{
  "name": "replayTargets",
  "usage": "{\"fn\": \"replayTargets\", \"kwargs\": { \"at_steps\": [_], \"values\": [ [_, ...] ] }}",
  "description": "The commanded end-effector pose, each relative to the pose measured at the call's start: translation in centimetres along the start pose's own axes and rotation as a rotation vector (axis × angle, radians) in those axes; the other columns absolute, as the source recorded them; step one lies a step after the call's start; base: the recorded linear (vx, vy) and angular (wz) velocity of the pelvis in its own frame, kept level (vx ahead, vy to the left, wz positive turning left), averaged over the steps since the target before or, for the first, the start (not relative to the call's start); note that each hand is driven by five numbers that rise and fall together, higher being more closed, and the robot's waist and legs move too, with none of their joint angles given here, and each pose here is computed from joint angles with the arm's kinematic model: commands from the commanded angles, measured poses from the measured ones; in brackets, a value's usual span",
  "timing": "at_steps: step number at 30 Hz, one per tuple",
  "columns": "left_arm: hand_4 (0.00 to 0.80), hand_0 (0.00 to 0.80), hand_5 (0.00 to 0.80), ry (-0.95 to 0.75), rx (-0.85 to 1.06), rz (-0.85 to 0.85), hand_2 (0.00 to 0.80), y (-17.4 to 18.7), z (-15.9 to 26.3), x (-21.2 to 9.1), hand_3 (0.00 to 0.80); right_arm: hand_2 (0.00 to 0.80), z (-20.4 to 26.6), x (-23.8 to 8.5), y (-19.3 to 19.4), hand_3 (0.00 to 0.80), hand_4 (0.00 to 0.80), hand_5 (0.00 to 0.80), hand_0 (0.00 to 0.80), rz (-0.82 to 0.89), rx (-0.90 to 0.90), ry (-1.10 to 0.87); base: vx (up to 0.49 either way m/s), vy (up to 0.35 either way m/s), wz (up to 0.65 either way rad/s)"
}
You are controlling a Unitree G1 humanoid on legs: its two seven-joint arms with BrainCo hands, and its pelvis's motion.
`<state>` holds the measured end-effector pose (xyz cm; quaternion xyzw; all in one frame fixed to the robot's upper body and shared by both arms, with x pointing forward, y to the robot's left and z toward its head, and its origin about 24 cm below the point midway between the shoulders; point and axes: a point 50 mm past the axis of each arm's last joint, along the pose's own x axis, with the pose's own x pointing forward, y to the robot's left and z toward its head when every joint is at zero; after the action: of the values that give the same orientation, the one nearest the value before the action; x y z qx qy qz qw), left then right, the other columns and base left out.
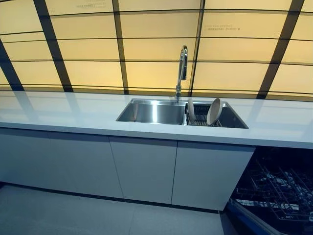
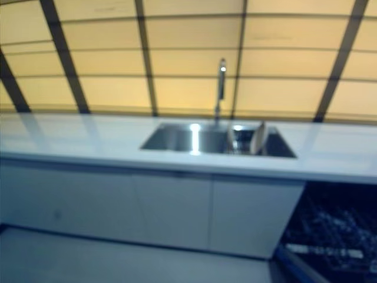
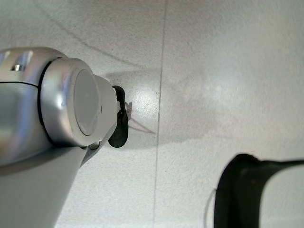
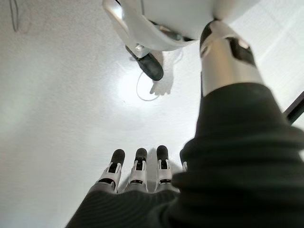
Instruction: Take plates into dishwasher
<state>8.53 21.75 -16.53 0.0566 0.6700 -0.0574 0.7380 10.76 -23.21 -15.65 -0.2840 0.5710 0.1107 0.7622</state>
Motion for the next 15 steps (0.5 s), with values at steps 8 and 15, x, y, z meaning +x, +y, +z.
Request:
{"fn": "replayTargets", "kwargs": {
  "at_steps": [8,15],
  "values": [
    [0.000,0.000,0.000,-0.015,0.146,0.093,0.000,3.3,3.4,-1.6,0.000,0.000,16.2,-7.4,-5.1,0.000,0.000,0.000,0.000,0.321,-0.369,-0.721,-0.033,-0.079,0.03],
    [0.000,0.000,0.000,-0.020,0.097,0.133,0.000,3.9,2.9,-1.7,0.000,0.000,20.1,-12.5,-7.8,0.000,0.000,0.000,0.000,0.299,-0.415,-0.948,-0.002,-0.083,0.26]
  ]
}}
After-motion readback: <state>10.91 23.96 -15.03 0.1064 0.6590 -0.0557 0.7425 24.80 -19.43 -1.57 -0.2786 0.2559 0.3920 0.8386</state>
